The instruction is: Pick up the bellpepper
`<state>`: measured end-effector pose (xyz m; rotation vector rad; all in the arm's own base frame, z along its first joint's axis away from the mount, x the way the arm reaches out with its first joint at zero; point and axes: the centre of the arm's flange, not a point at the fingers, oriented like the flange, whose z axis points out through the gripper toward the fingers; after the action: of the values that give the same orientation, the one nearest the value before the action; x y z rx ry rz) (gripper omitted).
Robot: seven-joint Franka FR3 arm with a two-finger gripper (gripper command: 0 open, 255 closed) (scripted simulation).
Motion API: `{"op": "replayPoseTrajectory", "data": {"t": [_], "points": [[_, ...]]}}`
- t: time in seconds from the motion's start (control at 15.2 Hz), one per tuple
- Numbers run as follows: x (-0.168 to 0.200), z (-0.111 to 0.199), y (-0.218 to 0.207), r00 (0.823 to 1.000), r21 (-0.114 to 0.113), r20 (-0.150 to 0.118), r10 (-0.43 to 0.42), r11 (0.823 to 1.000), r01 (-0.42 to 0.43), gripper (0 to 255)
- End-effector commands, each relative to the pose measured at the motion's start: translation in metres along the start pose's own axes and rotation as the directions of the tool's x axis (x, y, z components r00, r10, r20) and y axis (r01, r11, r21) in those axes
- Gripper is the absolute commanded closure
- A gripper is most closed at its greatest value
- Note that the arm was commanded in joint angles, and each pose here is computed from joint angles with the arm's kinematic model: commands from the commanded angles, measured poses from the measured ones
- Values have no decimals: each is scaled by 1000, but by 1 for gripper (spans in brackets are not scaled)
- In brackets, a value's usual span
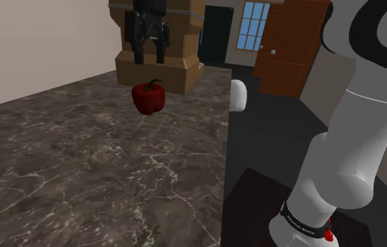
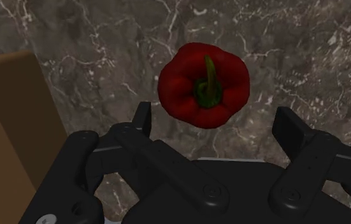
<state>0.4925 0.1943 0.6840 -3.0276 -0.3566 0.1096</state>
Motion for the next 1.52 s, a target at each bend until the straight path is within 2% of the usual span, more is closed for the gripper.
{"op": "replayPoseTrajectory", "data": {"t": [0.0,0.53,0.59,1.19,1.45], "points": [[9,4,-6,1000,10,3,-6,1000,6,0],[11,39,-3,1000,10,3,-6,1000,6,0],[11,39,-3,1000,10,3,-6,1000,6,255],[11,39,-3,1000,10,3,-6,1000,6,255],[10,18,-5,1000,10,3,-6,1000,6,255]]}}
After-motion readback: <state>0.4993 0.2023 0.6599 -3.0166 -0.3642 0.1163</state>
